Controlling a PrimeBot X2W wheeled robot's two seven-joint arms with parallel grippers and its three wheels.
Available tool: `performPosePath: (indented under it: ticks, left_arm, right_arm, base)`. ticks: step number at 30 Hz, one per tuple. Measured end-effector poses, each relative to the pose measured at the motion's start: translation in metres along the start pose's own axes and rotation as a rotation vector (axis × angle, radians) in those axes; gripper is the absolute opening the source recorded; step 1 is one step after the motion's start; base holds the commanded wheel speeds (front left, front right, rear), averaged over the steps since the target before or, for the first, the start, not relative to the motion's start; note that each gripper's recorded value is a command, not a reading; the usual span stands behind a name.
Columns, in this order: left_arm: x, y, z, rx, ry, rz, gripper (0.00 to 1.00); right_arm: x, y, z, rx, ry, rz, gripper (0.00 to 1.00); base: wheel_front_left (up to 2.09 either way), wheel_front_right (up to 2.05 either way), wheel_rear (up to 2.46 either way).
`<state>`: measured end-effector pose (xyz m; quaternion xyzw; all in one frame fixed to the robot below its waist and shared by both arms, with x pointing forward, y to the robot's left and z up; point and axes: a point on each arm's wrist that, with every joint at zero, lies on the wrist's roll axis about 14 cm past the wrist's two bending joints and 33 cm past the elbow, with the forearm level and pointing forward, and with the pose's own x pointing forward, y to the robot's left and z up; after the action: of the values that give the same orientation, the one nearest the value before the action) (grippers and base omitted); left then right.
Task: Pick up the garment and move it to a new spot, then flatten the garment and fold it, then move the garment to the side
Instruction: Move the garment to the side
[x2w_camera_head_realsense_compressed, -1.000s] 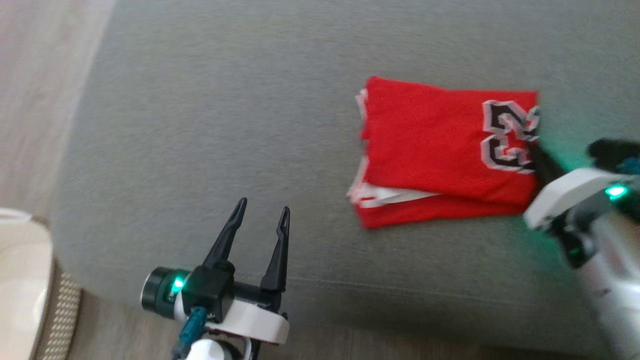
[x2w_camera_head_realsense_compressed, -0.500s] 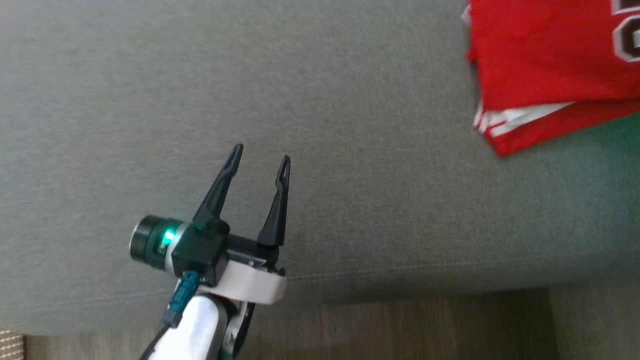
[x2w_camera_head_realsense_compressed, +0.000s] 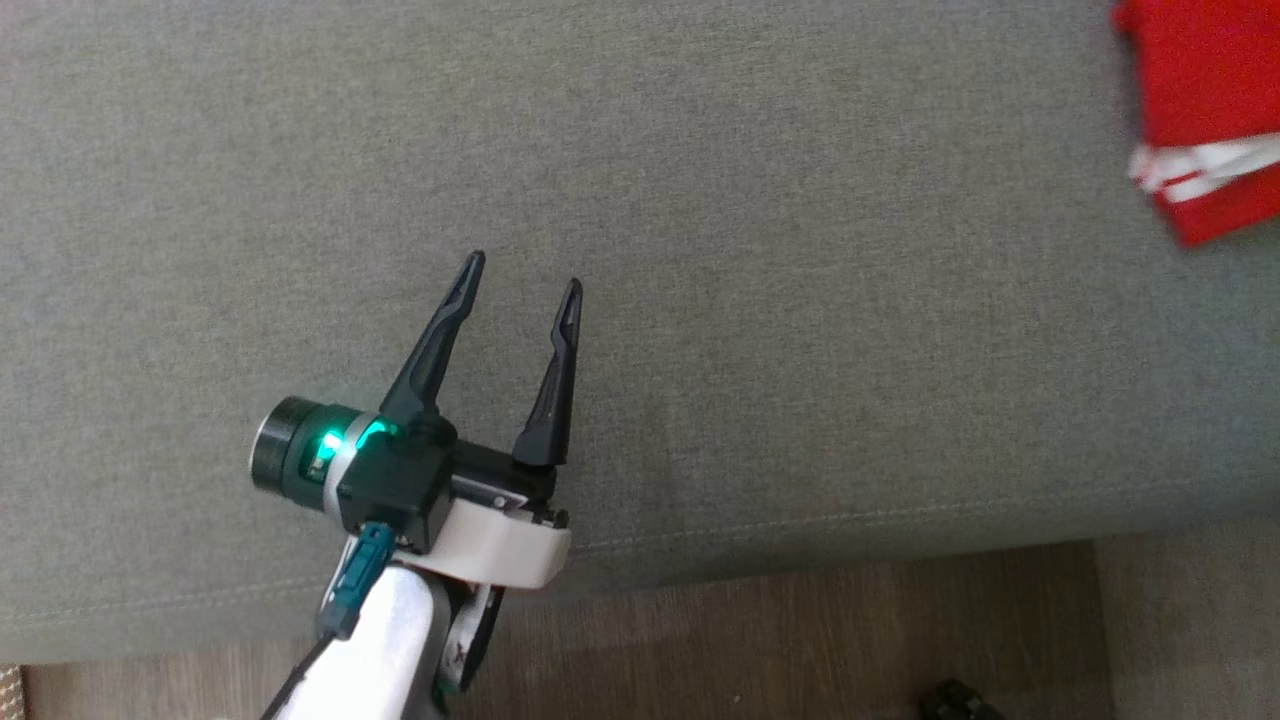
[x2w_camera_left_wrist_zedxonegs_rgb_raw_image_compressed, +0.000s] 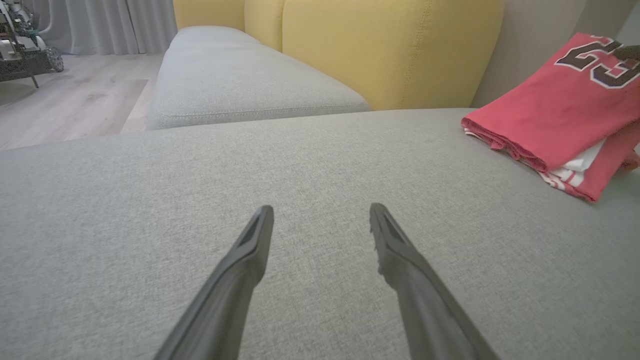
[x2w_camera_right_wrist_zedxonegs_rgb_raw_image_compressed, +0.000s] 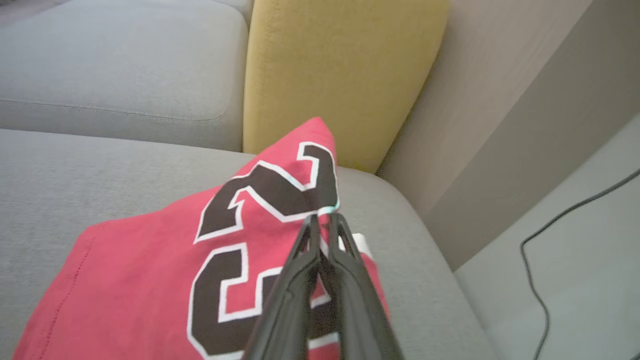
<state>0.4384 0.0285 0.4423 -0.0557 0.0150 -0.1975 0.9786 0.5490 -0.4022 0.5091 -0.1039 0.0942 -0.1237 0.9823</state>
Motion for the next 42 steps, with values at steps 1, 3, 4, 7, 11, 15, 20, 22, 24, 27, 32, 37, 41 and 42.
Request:
performPosePath:
  ticks: [1, 3, 4, 7, 11, 15, 20, 22, 24, 27, 32, 37, 41, 42]
  left_arm:
    - [0.000, 0.001, 0.000, 0.004, 0.001, 0.002, 1.00]
    - [0.000, 0.002, 0.000, 0.004, 0.000, 0.006, 1.00]
    - [0.000, 0.003, 0.000, 0.005, 0.000, 0.007, 1.00]
    - [0.000, 0.003, 0.001, 0.006, -0.002, 0.007, 1.00]
    - [-0.001, 0.002, 0.007, 0.011, -0.015, 0.007, 1.00]
    - [-0.003, 0.003, 0.016, 0.024, -0.037, 0.010, 1.00]
    - [-0.014, 0.013, 0.033, 0.021, -0.064, 0.064, 1.00]
    - [-0.022, 0.018, 0.038, 0.007, -0.068, 0.098, 1.00]
    - [-0.033, 0.022, 0.042, -0.005, -0.068, 0.128, 1.00]
    - [-0.053, 0.029, 0.048, -0.039, -0.070, 0.179, 1.00]
    - [-0.087, 0.039, 0.063, -0.067, -0.104, 0.253, 1.00]
    - [-0.114, 0.044, 0.085, -0.033, -0.168, 0.294, 1.00]
    - [-0.134, 0.045, 0.092, -0.001, -0.193, 0.310, 1.00]
    - [-0.139, 0.044, 0.092, 0.008, -0.193, 0.310, 1.00]
  right_arm:
    - [0.000, -0.004, 0.005, -0.020, -0.016, -0.014, 0.00]
    - [0.000, -0.012, 0.015, -0.073, -0.039, -0.045, 0.00]
    - [-0.001, -0.014, 0.019, -0.084, -0.045, -0.059, 0.00]
    - [-0.004, -0.014, 0.018, -0.118, -0.033, -0.086, 1.00]
    - [-0.015, -0.016, 0.017, -0.233, -0.023, -0.139, 1.00]
    - [-0.022, 0.013, 0.045, -0.258, -0.131, -0.117, 1.00]
    - [-0.046, 0.117, 0.032, -0.113, -0.199, 0.150, 1.00]
    - [-0.064, 0.143, 0.020, -0.034, -0.207, 0.220, 1.00]
    - [-0.083, 0.158, 0.009, 0.030, -0.215, 0.263, 1.00]
    - [-0.109, 0.176, 0.002, 0.111, -0.227, 0.300, 1.00]
    - [-0.157, 0.203, 0.030, 0.207, -0.312, 0.367, 1.00]
    - [-0.199, 0.202, 0.041, 0.249, -0.362, 0.391, 1.00]
    - [-0.224, 0.192, 0.034, 0.274, -0.358, 0.381, 1.00]
    - [-0.228, 0.188, 0.034, 0.282, -0.361, 0.369, 1.00]
  base:
    - [0.00, 0.00, 0.00]
    - [0.00, 0.00, 0.00]
    - [0.00, 0.00, 0.00]
    - [0.00, 0.00, 0.00]
    - [0.00, 0.00, 0.00]
    - [0.00, 0.00, 0.00]
    - [0.00, 0.00, 0.00]
    - [0.00, 0.00, 0.00]
    - [0.00, 0.00, 0.00]
    - [0.00, 0.00, 0.00]
    - [0.00, 0.00, 0.00]
    - [0.00, 0.00, 0.00]
    - [0.00, 0.00, 0.00]
    - [0.00, 0.00, 0.00]
